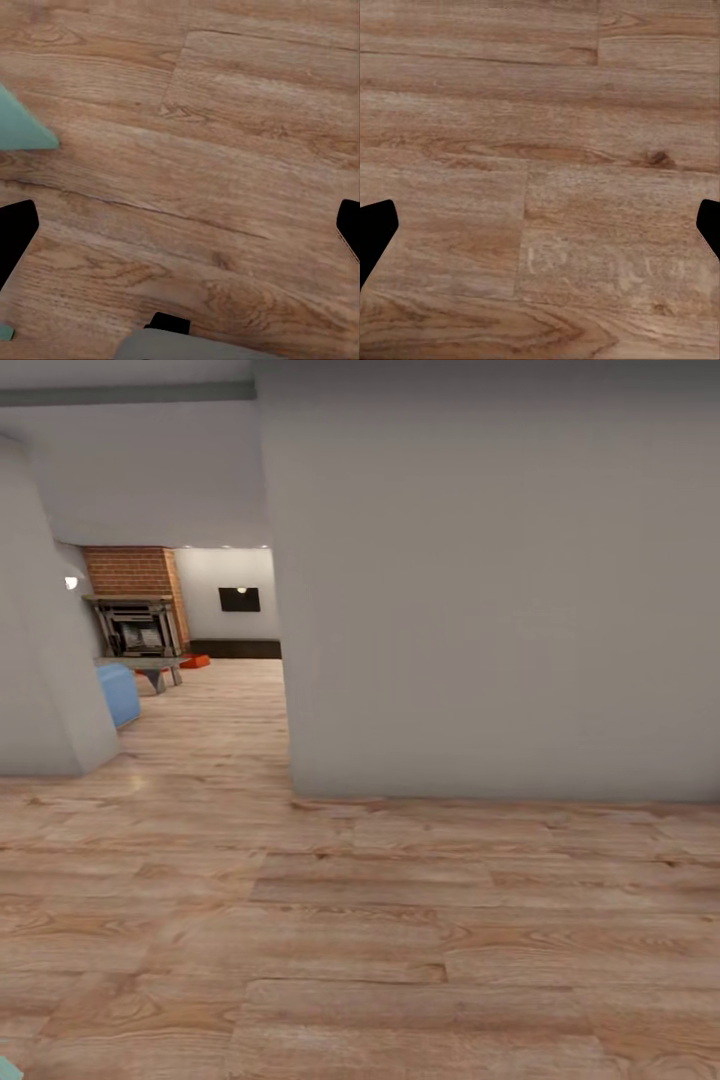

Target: Move the two storage containers from the living room to the garage. In the garage, place one container on the floor and stack the other container on top of it (either order is fine).

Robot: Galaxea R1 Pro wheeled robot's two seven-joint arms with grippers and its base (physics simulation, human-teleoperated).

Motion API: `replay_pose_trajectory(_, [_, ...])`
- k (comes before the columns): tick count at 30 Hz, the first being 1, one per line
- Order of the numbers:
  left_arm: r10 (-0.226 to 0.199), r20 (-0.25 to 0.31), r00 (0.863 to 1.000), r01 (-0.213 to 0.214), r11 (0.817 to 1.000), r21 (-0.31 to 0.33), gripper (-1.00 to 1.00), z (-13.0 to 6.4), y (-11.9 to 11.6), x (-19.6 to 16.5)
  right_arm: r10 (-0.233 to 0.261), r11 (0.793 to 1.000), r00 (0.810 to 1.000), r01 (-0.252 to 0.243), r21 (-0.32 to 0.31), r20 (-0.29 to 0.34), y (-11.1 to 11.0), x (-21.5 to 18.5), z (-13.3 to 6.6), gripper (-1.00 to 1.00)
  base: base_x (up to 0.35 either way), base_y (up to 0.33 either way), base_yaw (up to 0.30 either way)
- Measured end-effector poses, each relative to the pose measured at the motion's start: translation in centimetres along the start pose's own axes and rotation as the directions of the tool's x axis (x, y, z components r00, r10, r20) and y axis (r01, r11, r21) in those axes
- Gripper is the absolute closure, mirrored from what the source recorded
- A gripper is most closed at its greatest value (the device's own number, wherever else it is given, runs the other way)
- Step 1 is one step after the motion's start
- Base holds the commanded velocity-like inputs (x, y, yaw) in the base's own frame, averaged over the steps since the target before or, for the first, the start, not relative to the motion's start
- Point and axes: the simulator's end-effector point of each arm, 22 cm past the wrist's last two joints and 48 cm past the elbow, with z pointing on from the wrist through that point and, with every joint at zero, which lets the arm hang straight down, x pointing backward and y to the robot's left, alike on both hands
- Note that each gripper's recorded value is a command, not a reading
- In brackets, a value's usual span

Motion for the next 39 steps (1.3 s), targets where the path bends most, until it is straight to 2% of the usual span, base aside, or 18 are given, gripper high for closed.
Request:
replay_pose_trajectory(10, [0.001,0.001,1.000,-0.001,1.000,-0.003,-1.00,0.04,0.19,-0.02,0.000,1.000,1.000,0.000,0.000,0.000,0.00,0.00,0.00,-1.00,0.327,0.000,0.007])
replay_pose_trajectory(20, [0.002,0.001,1.000,-0.002,1.000,-0.004,-1.00,0.05,0.25,-0.02,0.000,1.000,1.000,0.000,0.001,0.000,-0.03,0.01,0.00,-1.00,0.327,0.000,0.163])
replay_pose_trajectory(39, [0.003,0.001,1.000,-0.003,1.000,-0.005,-1.00,0.09,0.35,-0.04,0.001,1.000,1.000,-0.001,0.002,0.000,-0.05,0.00,0.00,-1.00,0.327,0.000,0.005])
